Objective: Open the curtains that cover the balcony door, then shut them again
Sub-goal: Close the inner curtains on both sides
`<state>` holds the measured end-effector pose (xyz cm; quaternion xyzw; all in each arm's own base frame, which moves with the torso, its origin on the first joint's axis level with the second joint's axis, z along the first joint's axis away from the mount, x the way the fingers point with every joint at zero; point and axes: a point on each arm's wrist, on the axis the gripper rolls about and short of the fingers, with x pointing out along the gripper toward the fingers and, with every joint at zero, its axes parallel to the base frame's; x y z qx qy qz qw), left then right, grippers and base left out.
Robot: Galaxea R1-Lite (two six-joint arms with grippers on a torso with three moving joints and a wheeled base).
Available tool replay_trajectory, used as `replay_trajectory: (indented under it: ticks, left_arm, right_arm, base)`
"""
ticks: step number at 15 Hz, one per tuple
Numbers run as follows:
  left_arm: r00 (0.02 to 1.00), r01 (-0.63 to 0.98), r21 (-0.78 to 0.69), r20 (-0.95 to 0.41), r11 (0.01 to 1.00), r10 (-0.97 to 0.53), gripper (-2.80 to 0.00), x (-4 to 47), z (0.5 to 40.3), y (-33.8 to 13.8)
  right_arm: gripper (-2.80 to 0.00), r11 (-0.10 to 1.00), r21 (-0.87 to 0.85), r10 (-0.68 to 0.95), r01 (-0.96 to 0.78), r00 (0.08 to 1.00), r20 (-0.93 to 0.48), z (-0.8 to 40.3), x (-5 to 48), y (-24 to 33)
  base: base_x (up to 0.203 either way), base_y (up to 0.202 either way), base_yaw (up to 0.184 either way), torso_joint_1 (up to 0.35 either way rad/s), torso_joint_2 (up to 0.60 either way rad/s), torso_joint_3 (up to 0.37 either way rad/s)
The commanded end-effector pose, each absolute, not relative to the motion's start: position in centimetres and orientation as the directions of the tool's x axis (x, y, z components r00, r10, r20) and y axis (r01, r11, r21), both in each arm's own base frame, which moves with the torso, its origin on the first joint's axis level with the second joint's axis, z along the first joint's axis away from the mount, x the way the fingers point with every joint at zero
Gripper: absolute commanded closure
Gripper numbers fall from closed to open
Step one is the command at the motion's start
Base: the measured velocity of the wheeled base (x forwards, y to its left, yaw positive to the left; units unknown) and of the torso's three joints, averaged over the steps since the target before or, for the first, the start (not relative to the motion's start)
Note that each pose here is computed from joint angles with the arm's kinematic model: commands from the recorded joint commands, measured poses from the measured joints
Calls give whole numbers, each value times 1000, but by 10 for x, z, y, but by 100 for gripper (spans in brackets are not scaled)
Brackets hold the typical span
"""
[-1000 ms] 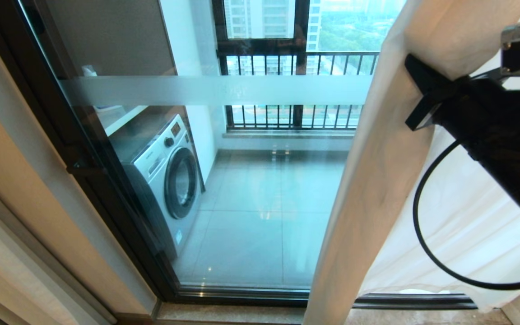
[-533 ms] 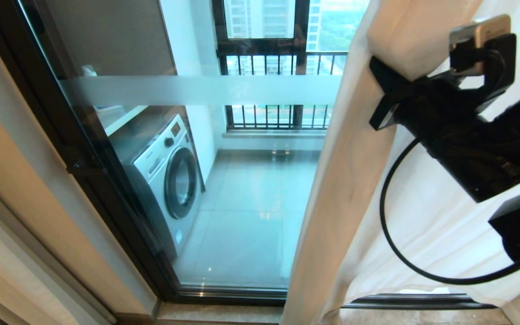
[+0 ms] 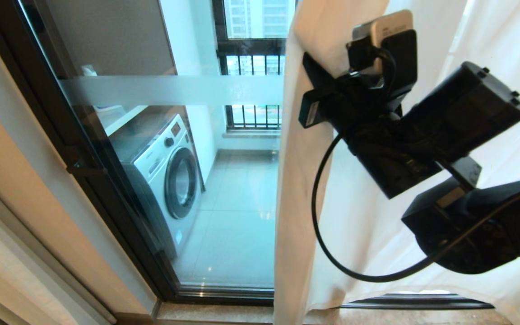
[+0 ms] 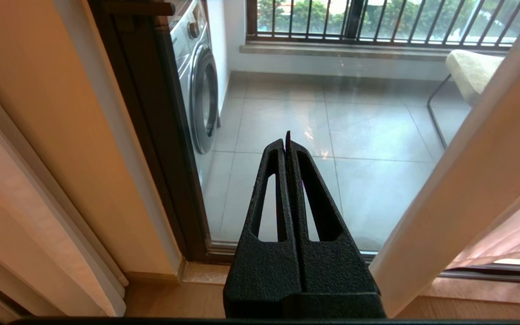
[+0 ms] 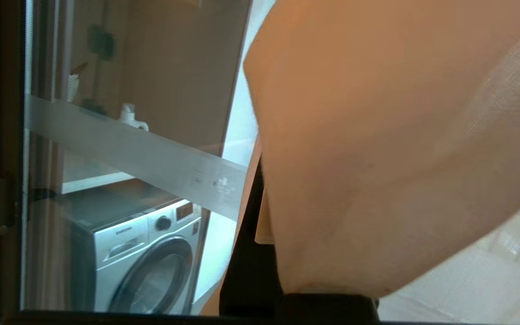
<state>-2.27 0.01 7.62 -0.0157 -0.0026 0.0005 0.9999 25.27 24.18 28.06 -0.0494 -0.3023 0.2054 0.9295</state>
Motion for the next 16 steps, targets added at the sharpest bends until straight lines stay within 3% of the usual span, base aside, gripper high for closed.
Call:
replay_trajectory:
  ticks: [1,16]
  left_arm:
    - [1000,-2,-32,6,999,2,0,-23,76,0]
    - [1000,-2,-32,6,999,3,0,-23,76,0]
  right_arm:
    - [0,901,-226,432,-369,729,531,270,258,261]
    - [0,895,-213,445,-393,736,511,252,261,294]
  base:
    - [0,0,0,0,0,0]
    - [0,0,0,0,0,0]
